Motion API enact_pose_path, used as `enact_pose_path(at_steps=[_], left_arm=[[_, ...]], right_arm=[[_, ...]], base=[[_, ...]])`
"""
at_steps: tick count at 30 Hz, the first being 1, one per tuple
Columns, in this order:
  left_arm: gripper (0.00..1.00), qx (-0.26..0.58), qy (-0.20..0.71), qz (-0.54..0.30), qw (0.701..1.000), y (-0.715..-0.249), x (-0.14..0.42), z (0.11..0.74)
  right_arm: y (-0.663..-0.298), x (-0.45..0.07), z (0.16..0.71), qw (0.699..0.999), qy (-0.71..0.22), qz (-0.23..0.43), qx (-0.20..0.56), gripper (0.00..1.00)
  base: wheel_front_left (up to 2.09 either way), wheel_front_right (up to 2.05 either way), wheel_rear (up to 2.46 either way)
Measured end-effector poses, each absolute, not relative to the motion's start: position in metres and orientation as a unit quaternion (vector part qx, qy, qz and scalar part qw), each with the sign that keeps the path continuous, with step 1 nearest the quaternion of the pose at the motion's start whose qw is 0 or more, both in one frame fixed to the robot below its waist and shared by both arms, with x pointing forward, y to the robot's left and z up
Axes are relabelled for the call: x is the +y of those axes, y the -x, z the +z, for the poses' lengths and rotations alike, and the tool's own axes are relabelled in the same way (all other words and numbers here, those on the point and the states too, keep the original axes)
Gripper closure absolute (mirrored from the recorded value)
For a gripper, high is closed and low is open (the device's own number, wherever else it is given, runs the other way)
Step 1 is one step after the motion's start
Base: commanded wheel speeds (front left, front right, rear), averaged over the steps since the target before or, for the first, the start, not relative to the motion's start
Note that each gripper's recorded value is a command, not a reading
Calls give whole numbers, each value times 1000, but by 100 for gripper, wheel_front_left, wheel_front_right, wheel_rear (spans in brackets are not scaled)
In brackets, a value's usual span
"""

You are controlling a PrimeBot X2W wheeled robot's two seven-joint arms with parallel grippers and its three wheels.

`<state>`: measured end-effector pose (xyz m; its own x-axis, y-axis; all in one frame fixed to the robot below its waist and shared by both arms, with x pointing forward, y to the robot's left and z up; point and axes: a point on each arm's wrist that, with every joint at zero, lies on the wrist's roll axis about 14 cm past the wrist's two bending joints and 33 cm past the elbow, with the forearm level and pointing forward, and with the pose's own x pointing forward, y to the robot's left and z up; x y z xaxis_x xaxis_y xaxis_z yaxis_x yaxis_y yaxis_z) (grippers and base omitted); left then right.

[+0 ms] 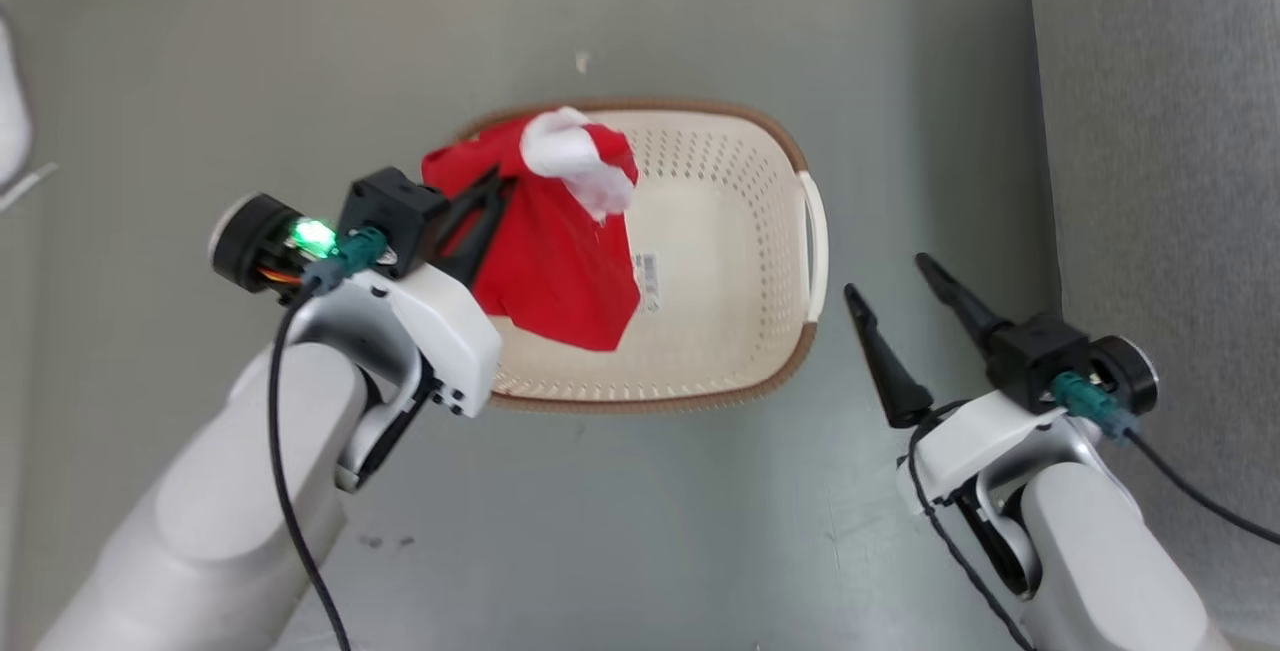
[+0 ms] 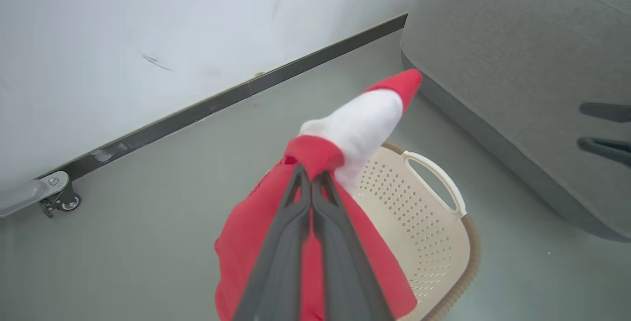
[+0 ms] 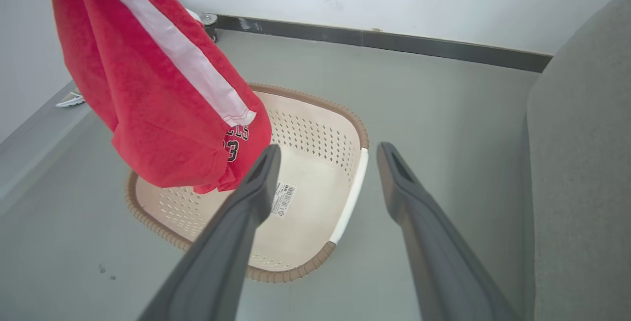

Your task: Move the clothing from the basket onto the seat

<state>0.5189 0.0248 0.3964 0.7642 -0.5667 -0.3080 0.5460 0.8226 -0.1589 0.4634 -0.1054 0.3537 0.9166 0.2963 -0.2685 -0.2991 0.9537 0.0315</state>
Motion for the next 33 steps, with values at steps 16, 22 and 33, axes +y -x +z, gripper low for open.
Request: enact_pose_path(at_steps=[16, 22, 33], left_arm=[[100, 95, 39, -278, 955, -490, 30, 487], [100, 86, 41, -286, 953, -469, 21, 507], [100, 70, 35, -292, 953, -435, 10, 536]], right_arm=[[-434, -27, 416, 960, 4, 269, 71, 0], [-417, -6, 436, 952, 2, 302, 52, 0], [-385, 16, 456, 942, -11, 335, 39, 0]], base=[[0, 0, 0], [0, 0, 0], [0, 0, 0]])
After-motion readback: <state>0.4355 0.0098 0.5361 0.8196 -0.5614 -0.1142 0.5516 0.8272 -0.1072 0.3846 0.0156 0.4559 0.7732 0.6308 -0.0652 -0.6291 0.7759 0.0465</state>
